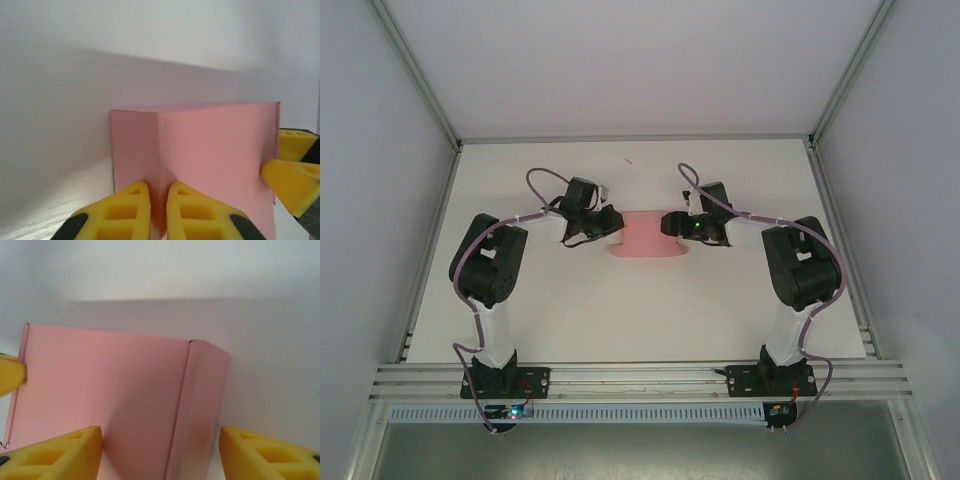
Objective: Assemble paper box
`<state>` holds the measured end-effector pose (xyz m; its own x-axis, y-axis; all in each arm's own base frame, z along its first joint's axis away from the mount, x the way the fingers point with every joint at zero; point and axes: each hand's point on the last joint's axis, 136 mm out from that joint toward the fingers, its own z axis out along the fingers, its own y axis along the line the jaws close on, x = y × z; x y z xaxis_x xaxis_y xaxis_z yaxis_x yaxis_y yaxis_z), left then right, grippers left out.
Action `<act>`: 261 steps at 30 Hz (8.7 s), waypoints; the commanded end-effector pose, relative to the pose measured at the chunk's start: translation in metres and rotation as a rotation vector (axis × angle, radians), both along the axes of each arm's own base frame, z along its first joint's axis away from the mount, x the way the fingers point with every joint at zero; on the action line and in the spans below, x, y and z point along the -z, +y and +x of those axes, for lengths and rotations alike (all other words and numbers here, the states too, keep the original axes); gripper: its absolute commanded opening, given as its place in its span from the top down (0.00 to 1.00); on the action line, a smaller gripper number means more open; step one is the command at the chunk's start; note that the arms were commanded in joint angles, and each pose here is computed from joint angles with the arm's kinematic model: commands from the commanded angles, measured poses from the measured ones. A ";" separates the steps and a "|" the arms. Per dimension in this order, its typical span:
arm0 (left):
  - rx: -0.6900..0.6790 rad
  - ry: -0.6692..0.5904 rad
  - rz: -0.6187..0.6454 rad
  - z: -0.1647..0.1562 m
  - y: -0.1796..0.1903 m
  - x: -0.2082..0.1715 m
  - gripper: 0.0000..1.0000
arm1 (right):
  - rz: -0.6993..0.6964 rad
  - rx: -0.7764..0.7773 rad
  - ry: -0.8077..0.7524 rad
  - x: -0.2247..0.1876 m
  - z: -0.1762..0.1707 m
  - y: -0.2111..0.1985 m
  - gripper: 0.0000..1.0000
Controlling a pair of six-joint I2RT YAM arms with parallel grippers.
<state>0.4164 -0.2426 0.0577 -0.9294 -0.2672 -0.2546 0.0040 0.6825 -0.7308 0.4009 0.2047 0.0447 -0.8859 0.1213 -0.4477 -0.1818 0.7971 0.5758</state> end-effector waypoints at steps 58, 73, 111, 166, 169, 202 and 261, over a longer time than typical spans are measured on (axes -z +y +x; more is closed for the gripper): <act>0.920 -1.268 1.053 -0.121 -0.035 -0.147 0.00 | 0.520 0.122 0.472 -0.135 -0.079 0.006 0.62; 0.927 -1.255 1.134 -0.105 -0.046 -0.119 0.14 | 0.699 0.123 0.674 -0.156 -0.090 0.014 0.67; 1.249 -0.447 0.514 -0.172 -0.014 -0.068 0.75 | 0.068 -0.194 -0.709 -0.232 -0.133 -0.047 0.09; 1.093 -0.385 0.521 -0.124 -0.027 -0.051 0.74 | -0.054 -0.032 -0.158 -0.092 -0.118 0.056 1.00; 1.084 -0.382 0.533 -0.120 -0.027 -0.049 0.74 | -0.098 -0.063 -0.161 -0.078 -0.127 0.054 1.00; 0.963 -0.400 0.482 -0.078 -0.043 -0.078 0.37 | -0.449 -0.039 -0.274 -0.010 -0.120 0.018 1.00; 0.585 -0.270 0.883 -0.102 0.054 -0.086 0.93 | -0.504 -0.111 -0.161 -0.009 -0.118 0.041 1.00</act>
<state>0.3128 -0.1880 0.1384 -0.7150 0.6087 -0.3439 0.6213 0.7787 0.0867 0.3267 0.2621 0.1179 -0.6554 -0.0721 -0.7518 -0.2932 0.9416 0.1654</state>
